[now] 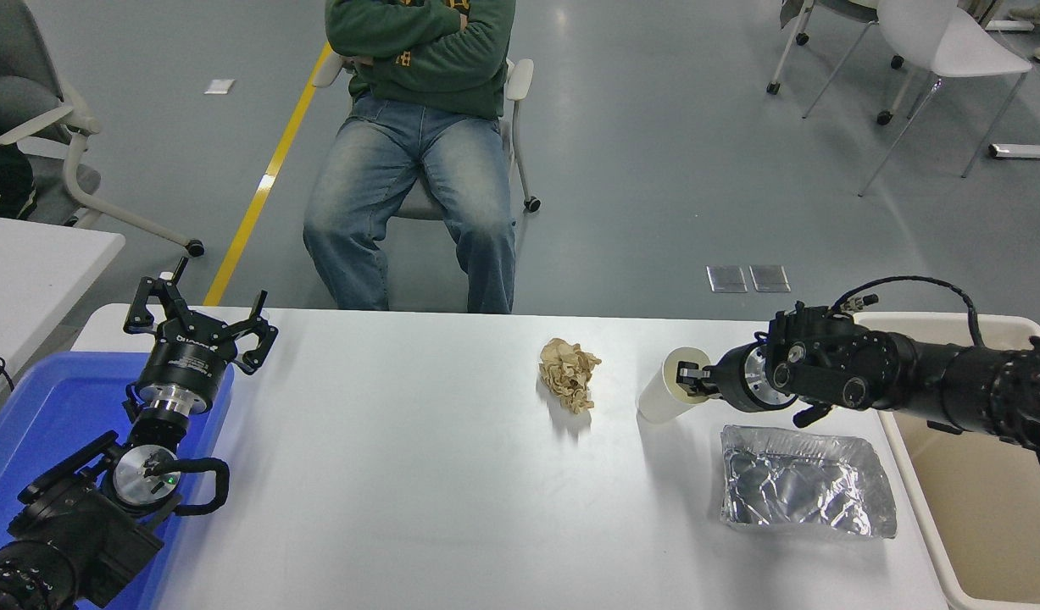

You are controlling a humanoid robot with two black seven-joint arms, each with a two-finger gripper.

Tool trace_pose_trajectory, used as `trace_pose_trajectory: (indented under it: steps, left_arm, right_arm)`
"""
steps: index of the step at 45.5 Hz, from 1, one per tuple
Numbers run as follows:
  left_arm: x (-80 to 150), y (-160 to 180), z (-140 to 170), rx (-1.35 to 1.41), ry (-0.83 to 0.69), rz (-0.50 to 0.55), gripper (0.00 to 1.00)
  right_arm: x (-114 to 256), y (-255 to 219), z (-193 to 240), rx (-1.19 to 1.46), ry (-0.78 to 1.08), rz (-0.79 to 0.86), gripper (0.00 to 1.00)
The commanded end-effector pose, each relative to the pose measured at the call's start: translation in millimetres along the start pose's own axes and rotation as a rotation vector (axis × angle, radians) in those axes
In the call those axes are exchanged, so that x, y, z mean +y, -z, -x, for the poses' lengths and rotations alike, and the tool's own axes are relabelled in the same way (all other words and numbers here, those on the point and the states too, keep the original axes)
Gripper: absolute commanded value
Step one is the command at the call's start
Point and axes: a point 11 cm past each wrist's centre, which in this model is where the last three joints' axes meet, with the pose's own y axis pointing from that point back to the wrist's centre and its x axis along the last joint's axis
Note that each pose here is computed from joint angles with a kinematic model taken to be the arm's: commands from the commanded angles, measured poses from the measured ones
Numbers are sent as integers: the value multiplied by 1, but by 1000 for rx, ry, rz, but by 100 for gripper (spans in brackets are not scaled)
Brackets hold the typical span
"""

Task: Clean the table surface

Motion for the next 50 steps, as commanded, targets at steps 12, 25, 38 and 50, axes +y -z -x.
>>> trace_pose_trajectory:
  steps: [12, 25, 38, 50]
  left_arm:
    - [0, 0, 0, 0, 1, 1, 100]
    - [0, 0, 0, 0, 1, 1, 100]
    - [0, 0, 0, 0, 1, 1, 100]
    - [0, 1, 0, 1, -1, -1, 100]
  right_arm:
    - [90, 10, -59, -48, -53, -98, 0]
    - [152, -11, -98, -74, -85, -101, 0]
    - [197, -33, -124, -85, -115, -89, 0]
    - [211, -39, -130, -94, -119, -90, 0]
